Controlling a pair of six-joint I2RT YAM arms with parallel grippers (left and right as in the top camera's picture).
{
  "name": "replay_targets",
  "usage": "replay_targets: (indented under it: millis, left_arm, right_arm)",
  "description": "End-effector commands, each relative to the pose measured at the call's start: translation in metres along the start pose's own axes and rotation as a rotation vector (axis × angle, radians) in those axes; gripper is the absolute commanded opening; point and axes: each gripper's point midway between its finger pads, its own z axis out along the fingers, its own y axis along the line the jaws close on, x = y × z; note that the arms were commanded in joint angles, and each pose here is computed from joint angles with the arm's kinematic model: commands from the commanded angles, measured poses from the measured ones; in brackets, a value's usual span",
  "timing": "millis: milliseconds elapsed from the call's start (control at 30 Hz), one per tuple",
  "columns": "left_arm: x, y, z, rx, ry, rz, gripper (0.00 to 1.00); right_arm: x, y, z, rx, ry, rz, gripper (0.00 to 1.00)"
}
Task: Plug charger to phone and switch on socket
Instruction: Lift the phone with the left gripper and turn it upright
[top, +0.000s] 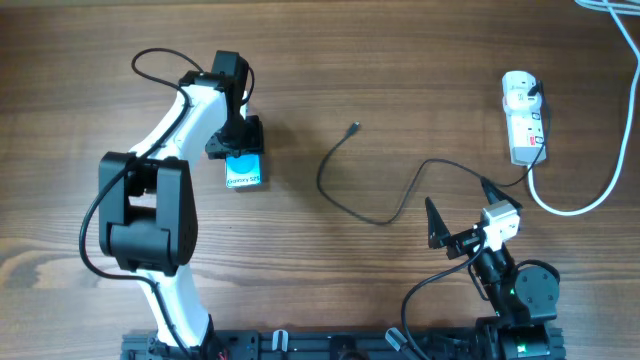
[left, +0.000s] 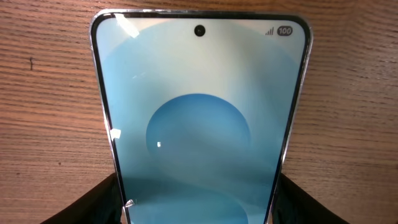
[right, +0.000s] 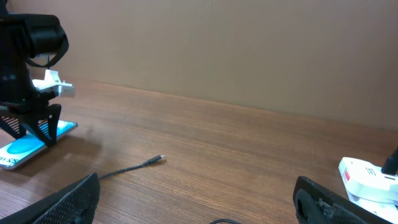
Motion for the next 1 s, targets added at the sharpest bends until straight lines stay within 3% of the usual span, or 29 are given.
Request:
replay_targets:
  millis: [0, 167, 267, 400, 500, 800, 967]
  left_arm:
    - [-0.016, -0.007, -0.039, 0.041, -0.107, -0.005, 0.45]
    - [-0.018, -0.007, -0.052, 0.051, -0.142, -0.005, 0.28]
    - [-0.018, -0.007, -0.053, 0.054, -0.143, -0.042, 0.04]
    - [-0.017, -0.010, -0.053, 0.075, -0.135, -0.146, 0.04]
    - [-0.012, -0.032, -0.057, 0.206, -0.089, -0.207, 0.04]
    - [0.007, -0.089, -0.080, 0.544, 0.174, -0.617, 0.04]
    - [0.017, -0.114, -0.100, 0.688, 0.339, -0.717, 0.04]
  right_arm:
    - [-0.002, 0.000, 0.000, 0.004, -0.008, 0.012, 1.00]
    - [-0.002, 0.000, 0.000, 0.004, -0.008, 0.012, 1.00]
    - [-0.002, 0.000, 0.000, 0.004, -0.008, 0.012, 1.00]
    - [-0.002, 0.000, 0.000, 0.004, -0.008, 0.012, 1.00]
    - [-0.002, 0.000, 0.000, 0.004, -0.008, 0.012, 1.00]
    - [-0.002, 0.000, 0.000, 0.004, -0.008, 0.012, 1.00]
    - [-0.002, 0.000, 0.000, 0.004, -0.008, 0.012, 0.99]
